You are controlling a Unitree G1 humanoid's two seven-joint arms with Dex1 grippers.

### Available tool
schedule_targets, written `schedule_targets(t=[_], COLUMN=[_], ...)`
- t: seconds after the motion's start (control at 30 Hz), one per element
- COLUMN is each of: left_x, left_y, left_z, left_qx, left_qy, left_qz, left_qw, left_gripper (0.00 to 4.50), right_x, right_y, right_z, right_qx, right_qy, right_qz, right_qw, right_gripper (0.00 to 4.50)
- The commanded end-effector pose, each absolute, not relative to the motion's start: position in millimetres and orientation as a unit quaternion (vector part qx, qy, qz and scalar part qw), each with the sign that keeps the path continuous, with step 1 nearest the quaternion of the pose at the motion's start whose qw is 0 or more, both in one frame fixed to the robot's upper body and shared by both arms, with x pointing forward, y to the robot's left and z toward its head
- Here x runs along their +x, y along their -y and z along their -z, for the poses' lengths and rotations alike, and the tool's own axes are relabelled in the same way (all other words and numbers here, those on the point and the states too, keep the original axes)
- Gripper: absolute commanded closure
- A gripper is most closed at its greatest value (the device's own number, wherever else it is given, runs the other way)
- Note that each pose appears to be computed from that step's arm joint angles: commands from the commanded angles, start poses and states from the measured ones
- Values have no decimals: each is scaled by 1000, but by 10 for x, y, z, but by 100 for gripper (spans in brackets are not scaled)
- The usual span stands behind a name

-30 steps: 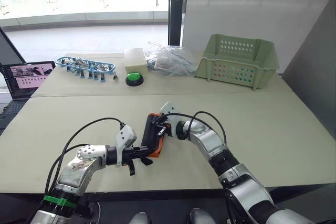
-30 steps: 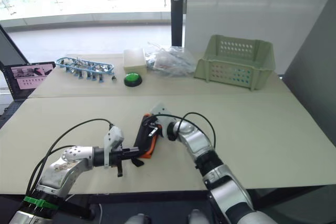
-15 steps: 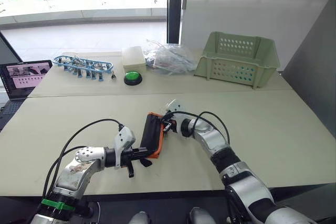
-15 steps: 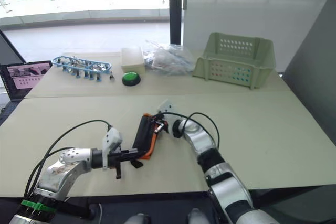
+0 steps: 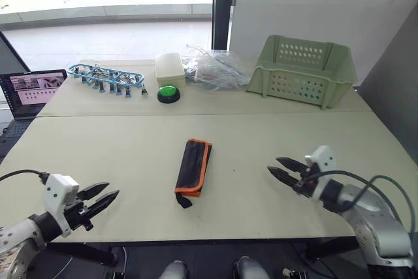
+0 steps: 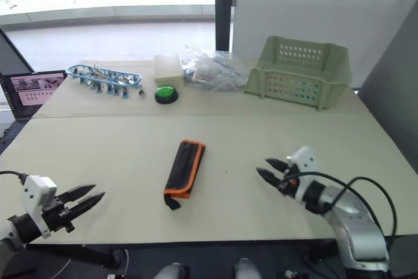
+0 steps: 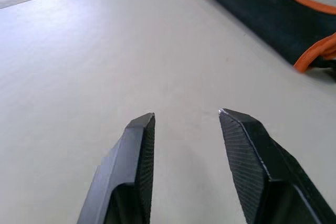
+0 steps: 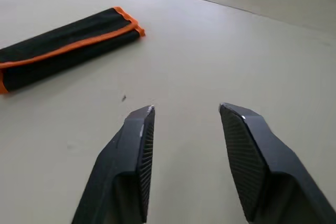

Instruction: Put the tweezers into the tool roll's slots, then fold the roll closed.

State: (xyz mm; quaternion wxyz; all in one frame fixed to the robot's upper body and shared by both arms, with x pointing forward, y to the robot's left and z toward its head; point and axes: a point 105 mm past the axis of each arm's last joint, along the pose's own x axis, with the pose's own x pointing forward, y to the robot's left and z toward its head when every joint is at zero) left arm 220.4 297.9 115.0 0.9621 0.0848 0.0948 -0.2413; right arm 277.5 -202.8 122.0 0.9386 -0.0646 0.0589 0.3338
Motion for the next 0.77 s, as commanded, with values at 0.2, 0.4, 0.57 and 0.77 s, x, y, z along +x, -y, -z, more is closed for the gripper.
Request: schedule_targets(t=[0.2, 0.4, 0.57, 0.77], left_x=[2096, 2072, 2103, 2106], left_y=[-3436, -3488, -3502, -3488], left_z=[-1224, -1030, -1070, -1100], left_qx=[119, 110, 117, 129], left_qy=[-88, -128, -116, -116], left_qz=[201, 205, 195, 194], left_qw=[968, 964, 967, 966], left_gripper=[3, 3, 3, 3], right_x=[2602, 2619, 2610, 2614], right_y=[2689, 2784, 2764, 2720], right_z=[-1120, -1103, -1112, -1120], right_qx=[-91, -95, -99, -94], right_qy=[-65, -65, -66, -65], right_qz=[-262, -255, -257, -258], right_qw=[959, 960, 959, 959], right_gripper=[0, 0, 0, 0])
